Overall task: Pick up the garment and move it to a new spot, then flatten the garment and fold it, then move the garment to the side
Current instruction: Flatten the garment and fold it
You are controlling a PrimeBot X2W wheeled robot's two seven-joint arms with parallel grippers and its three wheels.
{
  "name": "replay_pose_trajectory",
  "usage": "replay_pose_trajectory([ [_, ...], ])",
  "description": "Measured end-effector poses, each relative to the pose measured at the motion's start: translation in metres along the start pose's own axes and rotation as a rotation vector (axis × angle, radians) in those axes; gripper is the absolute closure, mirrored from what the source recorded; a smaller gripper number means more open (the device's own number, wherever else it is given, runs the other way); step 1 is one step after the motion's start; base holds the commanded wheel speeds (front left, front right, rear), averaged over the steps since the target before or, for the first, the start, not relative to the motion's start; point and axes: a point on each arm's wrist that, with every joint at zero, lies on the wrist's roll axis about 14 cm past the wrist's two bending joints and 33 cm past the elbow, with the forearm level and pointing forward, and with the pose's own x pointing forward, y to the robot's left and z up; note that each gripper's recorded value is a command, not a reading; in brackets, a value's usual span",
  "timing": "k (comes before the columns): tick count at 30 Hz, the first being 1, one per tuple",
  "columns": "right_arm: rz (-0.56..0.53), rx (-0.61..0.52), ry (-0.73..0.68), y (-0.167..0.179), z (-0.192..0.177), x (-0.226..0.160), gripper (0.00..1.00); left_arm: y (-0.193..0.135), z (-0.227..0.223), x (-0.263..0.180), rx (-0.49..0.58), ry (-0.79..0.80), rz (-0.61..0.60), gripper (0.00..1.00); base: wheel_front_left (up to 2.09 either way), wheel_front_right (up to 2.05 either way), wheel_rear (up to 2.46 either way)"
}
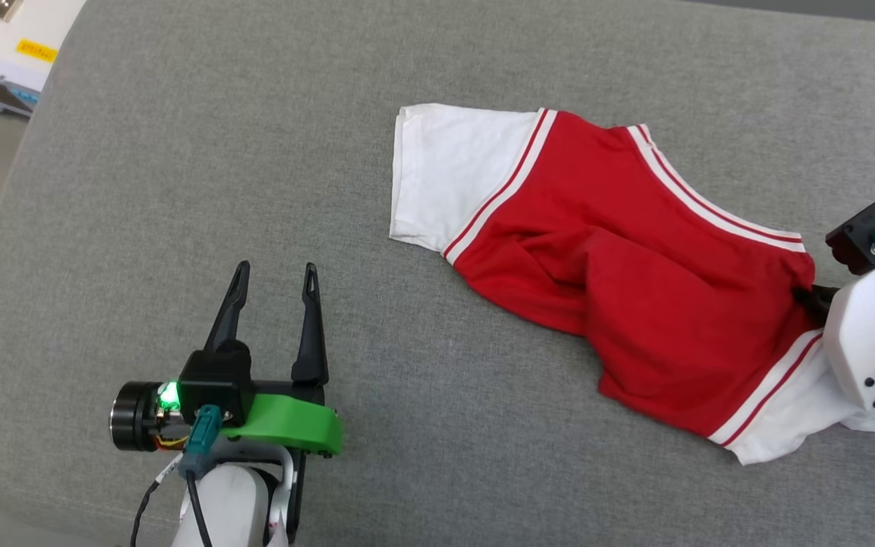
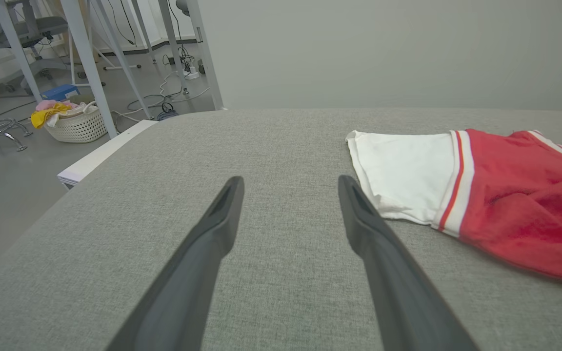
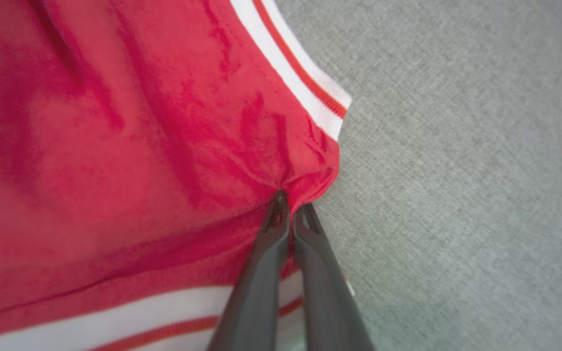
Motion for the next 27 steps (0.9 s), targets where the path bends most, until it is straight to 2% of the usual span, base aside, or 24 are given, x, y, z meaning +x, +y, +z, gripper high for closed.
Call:
replay_pose_trajectory([
  [5,-0.032,0.013,-0.192,0.002,0.027,-0.02,1.0,0.0,0.01,-0.006,-0.009,-0.027,-0.001,0.0,0.0,0.0,0.0],
  [11,-0.103,0.035,-0.391,-0.005,0.049,-0.071,1.0,-0.001,0.017,-0.021,-0.011,-0.045,-0.006,0.0,0.0,0.0,0.0],
  [21,-0.322,0.049,-0.533,-0.04,0.048,-0.155,1.0,-0.015,0.032,-0.022,-0.02,-0.09,-0.051,0.0,0.0,0.0,0.0],
  [27,-0.394,0.046,-0.552,-0.051,0.058,-0.178,1.0,-0.018,0.029,-0.021,-0.021,-0.083,-0.061,0.0,0.0,0.0,0.0],
])
